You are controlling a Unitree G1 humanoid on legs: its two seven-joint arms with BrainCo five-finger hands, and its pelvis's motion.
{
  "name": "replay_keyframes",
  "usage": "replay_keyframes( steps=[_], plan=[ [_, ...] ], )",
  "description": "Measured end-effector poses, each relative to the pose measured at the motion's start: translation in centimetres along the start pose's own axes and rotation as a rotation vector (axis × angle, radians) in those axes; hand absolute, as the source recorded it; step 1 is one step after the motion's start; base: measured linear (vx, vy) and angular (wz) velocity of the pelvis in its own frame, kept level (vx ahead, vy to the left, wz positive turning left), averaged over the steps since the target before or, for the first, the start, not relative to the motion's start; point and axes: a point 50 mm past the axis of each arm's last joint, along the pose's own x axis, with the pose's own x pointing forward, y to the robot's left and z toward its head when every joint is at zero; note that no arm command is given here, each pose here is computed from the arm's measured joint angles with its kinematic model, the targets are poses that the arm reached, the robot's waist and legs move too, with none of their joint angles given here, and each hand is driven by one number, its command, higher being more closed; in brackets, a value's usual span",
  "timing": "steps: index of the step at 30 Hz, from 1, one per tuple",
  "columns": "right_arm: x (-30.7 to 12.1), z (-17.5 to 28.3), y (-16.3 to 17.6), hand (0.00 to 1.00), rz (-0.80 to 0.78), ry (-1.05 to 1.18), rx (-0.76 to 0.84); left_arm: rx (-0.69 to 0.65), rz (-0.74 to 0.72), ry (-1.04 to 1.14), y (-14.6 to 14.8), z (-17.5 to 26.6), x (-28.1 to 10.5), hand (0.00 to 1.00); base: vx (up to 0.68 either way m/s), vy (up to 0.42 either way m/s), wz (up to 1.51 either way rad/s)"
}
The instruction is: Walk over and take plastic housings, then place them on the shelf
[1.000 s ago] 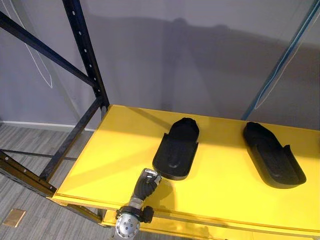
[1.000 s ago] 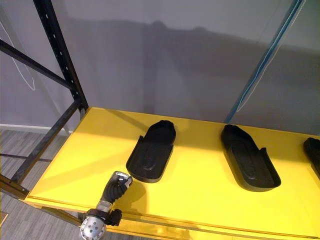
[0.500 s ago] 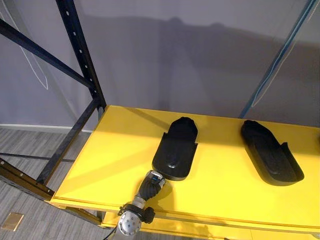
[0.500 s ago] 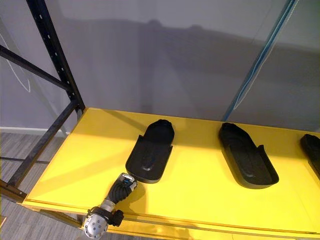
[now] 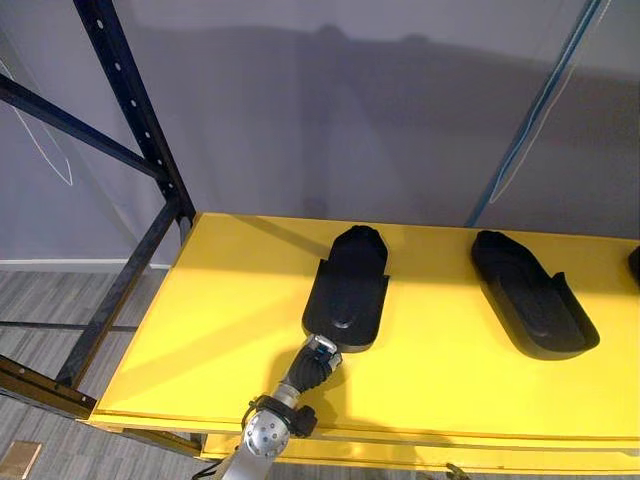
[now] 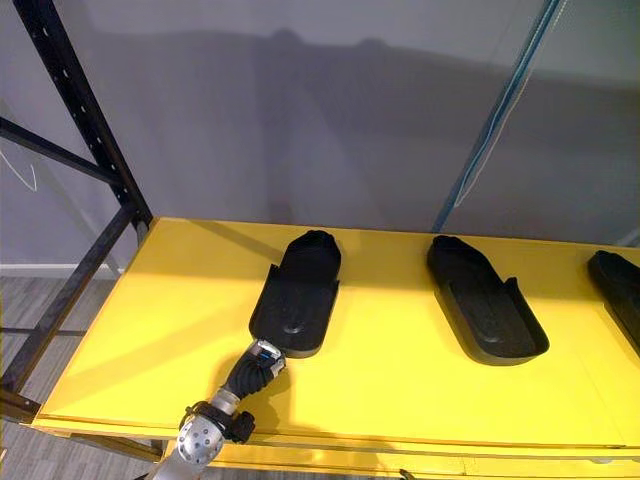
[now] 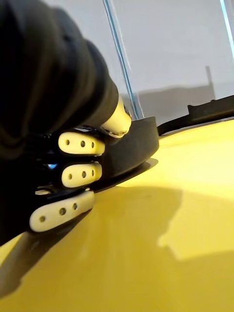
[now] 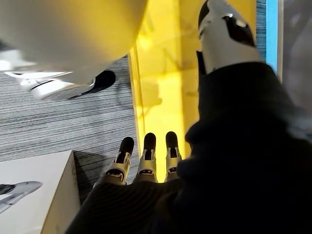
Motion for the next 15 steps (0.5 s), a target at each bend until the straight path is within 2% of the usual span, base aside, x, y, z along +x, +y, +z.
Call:
replay_keyframes(
  steps=[15],
  plan=[
    [0.15, 0.54, 0.10, 0.00, -0.002, -0.013, 0.000, 0.017, -0.046, -0.030, -1.06, 0.53, 0.95, 1.00, -0.01, 0.006, -0.03]
  ],
)
